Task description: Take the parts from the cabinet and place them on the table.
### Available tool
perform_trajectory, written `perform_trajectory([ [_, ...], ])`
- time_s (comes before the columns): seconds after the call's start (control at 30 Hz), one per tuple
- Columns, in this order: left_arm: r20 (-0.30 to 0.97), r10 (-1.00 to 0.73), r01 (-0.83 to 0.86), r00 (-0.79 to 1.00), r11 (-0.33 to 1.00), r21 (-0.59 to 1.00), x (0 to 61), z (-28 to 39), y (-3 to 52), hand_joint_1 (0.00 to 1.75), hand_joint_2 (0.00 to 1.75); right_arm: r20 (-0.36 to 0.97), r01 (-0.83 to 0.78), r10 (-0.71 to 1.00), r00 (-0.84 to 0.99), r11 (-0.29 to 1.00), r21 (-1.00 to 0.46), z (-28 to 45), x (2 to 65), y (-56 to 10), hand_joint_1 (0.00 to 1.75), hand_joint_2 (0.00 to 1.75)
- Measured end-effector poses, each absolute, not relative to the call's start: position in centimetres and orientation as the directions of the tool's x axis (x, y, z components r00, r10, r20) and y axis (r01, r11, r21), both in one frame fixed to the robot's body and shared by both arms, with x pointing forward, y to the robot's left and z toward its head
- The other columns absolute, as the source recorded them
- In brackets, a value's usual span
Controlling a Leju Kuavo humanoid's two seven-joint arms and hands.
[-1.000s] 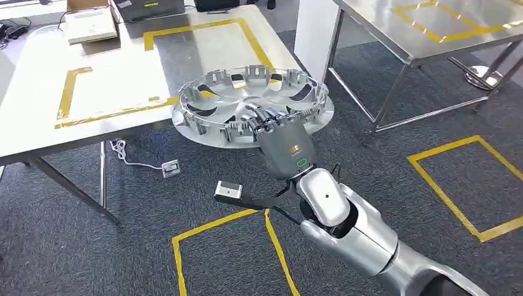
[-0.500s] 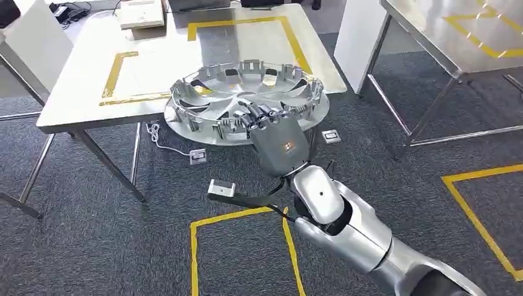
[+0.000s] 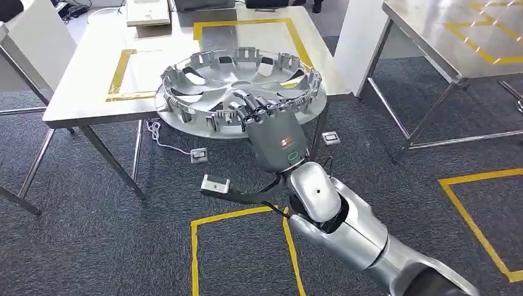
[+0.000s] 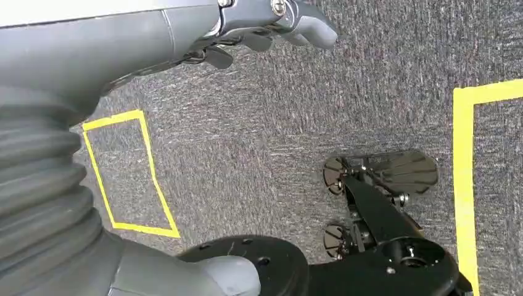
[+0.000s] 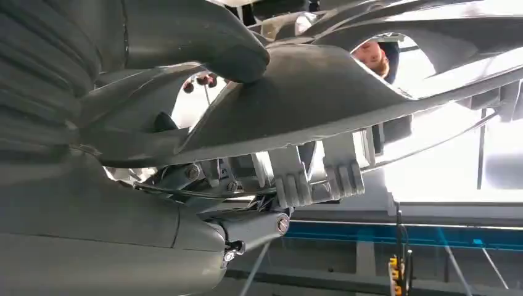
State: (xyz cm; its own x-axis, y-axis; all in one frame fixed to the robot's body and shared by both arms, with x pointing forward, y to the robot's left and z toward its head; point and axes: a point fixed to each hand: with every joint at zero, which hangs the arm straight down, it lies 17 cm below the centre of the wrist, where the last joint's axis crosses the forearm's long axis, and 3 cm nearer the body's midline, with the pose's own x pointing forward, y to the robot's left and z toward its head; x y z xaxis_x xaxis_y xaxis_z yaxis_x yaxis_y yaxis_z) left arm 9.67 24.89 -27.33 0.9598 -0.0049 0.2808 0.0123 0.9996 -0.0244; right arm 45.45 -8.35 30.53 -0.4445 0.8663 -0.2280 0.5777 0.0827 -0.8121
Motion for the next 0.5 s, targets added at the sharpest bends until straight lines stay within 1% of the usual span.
perform_trajectory([
  [0.23, 0.283, -0.013, 0.021, 0.959, 1.0, -0.023, 9.9, -27.3, 24.8, 0.0, 1.75, -0.218, 0.576, 0.864, -0.454, 0.098, -0.812, 30.9, 45.4, -7.9, 1.75, 1.75],
  [0.5, 0.284, -0.017, 0.024, 0.959, 1.0, -0.019, 9.9, -27.3, 25.2, 0.0, 1.75, -0.21, 0.556, 0.864, -0.458, 0.094, -0.826, 29.7, 45.2, -8.0, 1.75, 1.75],
])
